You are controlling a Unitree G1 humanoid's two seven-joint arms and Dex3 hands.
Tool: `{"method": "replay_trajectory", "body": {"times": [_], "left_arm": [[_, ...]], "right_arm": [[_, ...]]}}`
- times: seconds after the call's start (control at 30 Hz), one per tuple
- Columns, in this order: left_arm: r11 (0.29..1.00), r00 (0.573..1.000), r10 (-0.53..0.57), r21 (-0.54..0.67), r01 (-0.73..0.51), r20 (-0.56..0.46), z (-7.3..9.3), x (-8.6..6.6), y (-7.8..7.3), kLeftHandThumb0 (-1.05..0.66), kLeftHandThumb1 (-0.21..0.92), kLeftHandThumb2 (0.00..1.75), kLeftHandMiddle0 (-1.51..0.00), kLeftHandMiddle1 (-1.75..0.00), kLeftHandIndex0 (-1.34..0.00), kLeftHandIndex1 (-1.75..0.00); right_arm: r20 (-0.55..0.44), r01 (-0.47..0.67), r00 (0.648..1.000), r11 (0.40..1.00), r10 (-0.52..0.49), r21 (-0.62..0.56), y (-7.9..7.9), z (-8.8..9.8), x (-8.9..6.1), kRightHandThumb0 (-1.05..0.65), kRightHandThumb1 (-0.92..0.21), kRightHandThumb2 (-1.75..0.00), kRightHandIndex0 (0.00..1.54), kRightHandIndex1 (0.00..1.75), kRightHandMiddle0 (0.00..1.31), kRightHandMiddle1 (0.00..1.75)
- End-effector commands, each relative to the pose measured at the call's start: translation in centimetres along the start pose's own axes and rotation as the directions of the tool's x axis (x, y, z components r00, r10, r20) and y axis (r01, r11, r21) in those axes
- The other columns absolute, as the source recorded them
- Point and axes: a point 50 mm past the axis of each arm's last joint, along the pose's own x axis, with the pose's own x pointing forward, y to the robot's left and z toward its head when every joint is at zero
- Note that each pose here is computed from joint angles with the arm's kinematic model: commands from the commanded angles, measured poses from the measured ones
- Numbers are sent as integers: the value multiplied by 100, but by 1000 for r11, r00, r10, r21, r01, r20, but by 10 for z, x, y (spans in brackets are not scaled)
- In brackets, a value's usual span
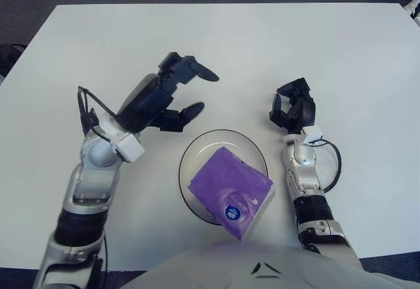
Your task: Put the tissue paper into the plate.
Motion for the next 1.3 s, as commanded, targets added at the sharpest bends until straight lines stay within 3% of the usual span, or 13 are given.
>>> {"method": "replay_trajectory", "body": {"times": [0.0,0.2,0.43,0.67,0.87,1.27], "left_arm": [[888,785,444,92,-451,-432,-65,-51,-13,-1,1,168,-86,-174,-60,-174],[861,704,461,79,-503,-541,-82,-67,-21,-1,-6,174,-91,-175,-67,-171],[832,633,441,27,-554,-636,-95,-71,-25,-1,-8,175,-92,-175,-70,-167],[833,635,405,-21,-553,-658,-102,-74,-29,-1,-9,175,-93,-175,-72,-165],[821,642,323,-131,-555,-695,-112,-80,-38,-1,-9,175,-93,-175,-72,-165],[734,632,210,-307,-606,-746,-128,-99,-54,-1,-10,175,-94,-175,-74,-162]], "right_arm": [[-306,20,951,997,-42,-76,-32,-57,-62,-40,-60,-96,59,153,39,175],[-314,22,948,997,-45,-76,-32,-58,-62,-40,-60,-96,59,150,39,175],[-313,23,948,996,-49,-84,-31,-58,-61,-40,-60,-96,60,148,39,175],[-312,23,949,996,-47,-80,-30,-57,-61,-40,-60,-96,62,148,39,175],[-310,20,950,997,-41,-70,-28,-57,-60,-40,-60,-97,63,149,40,175],[-298,18,954,998,-33,-54,-24,-56,-60,-40,-58,-98,63,150,41,175]]}}
